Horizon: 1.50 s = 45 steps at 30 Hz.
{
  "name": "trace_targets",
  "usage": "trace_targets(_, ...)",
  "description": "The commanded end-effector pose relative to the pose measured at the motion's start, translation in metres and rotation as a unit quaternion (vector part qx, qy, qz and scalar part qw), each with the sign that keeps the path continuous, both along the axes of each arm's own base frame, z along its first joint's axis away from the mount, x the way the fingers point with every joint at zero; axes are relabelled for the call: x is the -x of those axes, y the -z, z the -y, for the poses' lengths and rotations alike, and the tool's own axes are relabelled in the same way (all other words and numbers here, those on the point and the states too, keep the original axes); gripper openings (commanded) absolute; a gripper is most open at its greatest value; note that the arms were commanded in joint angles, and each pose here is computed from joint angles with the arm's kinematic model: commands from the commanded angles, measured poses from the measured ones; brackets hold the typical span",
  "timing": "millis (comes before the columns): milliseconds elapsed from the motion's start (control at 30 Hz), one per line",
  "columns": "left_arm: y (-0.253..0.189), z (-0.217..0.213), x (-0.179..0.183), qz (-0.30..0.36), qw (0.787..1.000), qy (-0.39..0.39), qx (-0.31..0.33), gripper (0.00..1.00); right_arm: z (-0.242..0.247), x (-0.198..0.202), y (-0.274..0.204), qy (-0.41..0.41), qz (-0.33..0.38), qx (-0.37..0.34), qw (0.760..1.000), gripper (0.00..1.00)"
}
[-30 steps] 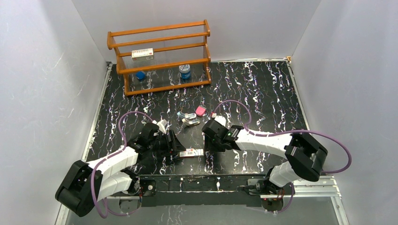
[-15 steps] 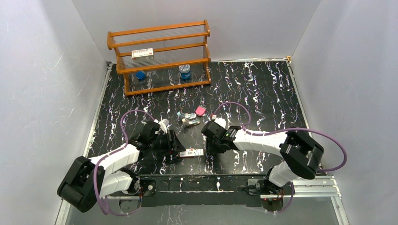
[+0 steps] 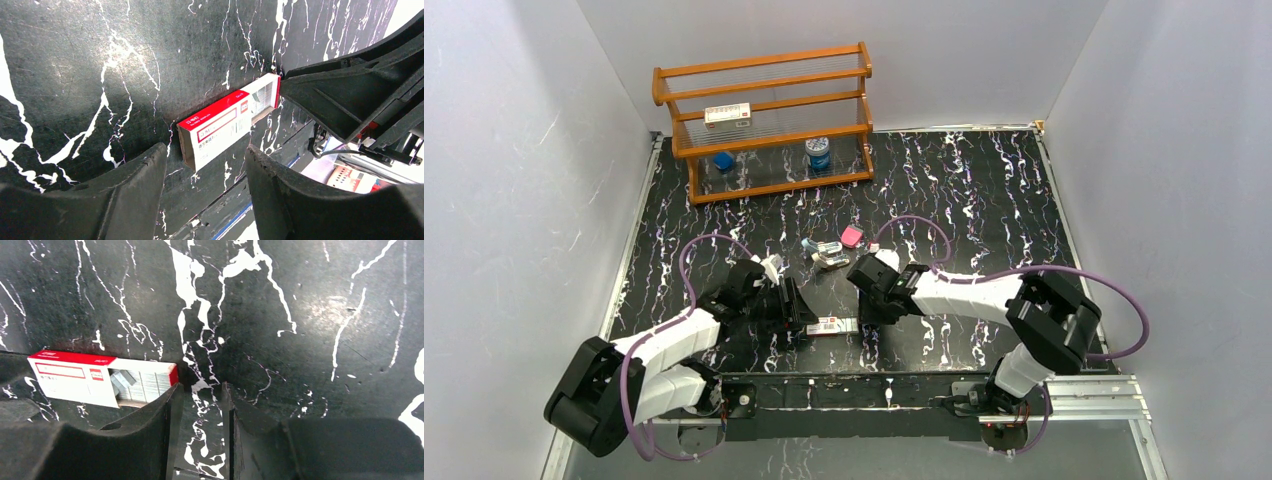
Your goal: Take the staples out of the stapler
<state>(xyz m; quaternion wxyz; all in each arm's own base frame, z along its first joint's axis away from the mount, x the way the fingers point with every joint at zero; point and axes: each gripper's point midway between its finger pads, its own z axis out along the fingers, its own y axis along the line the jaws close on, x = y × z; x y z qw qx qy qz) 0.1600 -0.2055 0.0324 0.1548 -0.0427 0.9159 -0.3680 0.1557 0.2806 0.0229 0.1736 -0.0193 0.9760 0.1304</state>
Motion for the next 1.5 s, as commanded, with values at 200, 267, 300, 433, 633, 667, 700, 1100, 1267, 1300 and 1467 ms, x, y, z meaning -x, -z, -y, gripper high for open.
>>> trace_targets(200, 0.007, 0.002, 0.009, -0.020, 1.000, 0.023, -0.002, 0.56, -0.012, 0.011, 0.022, -0.033, -0.045, -0.001, 0.998, 0.40)
trace_targets(267, 0.007, 0.003, 0.010, -0.022, 0.999, 0.026, 0.000, 0.56, -0.013, 0.012, 0.023, -0.036, -0.048, -0.001, 0.998, 0.39)
trace_targets(300, 0.007, 0.003, 0.010, -0.022, 0.999, 0.026, 0.000, 0.56, -0.013, 0.012, 0.023, -0.036, -0.047, 0.000, 0.998, 0.39)
trace_targets(433, 0.007, 0.003, 0.009, -0.021, 0.999, 0.025, 0.000, 0.55, -0.012, 0.012, 0.022, -0.037, -0.047, 0.000, 0.998, 0.39)
trace_targets(633, 0.006, 0.002, 0.009, -0.021, 1.000, 0.023, -0.001, 0.55, -0.010, 0.012, 0.019, -0.037, -0.042, 0.000, 0.998, 0.39)
trace_targets(667, 0.006, 0.002, 0.009, -0.020, 1.000, 0.023, -0.001, 0.55, -0.010, 0.011, 0.017, -0.038, -0.039, -0.001, 0.999, 0.40)
trace_targets(700, 0.006, 0.003, 0.009, -0.020, 1.000, 0.023, -0.001, 0.55, -0.011, 0.010, 0.016, -0.038, -0.037, -0.004, 0.999, 0.41)
trace_targets(1100, 0.001, 0.001, 0.006, -0.006, 1.000, 0.015, 0.002, 0.55, -0.010, 0.020, 0.023, -0.023, -0.077, -0.060, 0.995, 0.53)
trace_targets(1267, 0.000, 0.001, 0.006, -0.006, 1.000, 0.014, 0.002, 0.55, -0.007, 0.019, 0.025, -0.019, -0.080, -0.056, 0.995, 0.53)
trace_targets(1300, -0.001, 0.001, 0.006, -0.005, 1.000, 0.015, 0.003, 0.55, -0.008, 0.018, 0.024, -0.019, -0.078, -0.059, 0.995, 0.54)
trace_targets(1467, -0.005, -0.001, 0.003, 0.006, 1.000, 0.008, -0.001, 0.54, -0.015, 0.021, 0.017, -0.023, -0.072, -0.107, 0.991, 0.68)
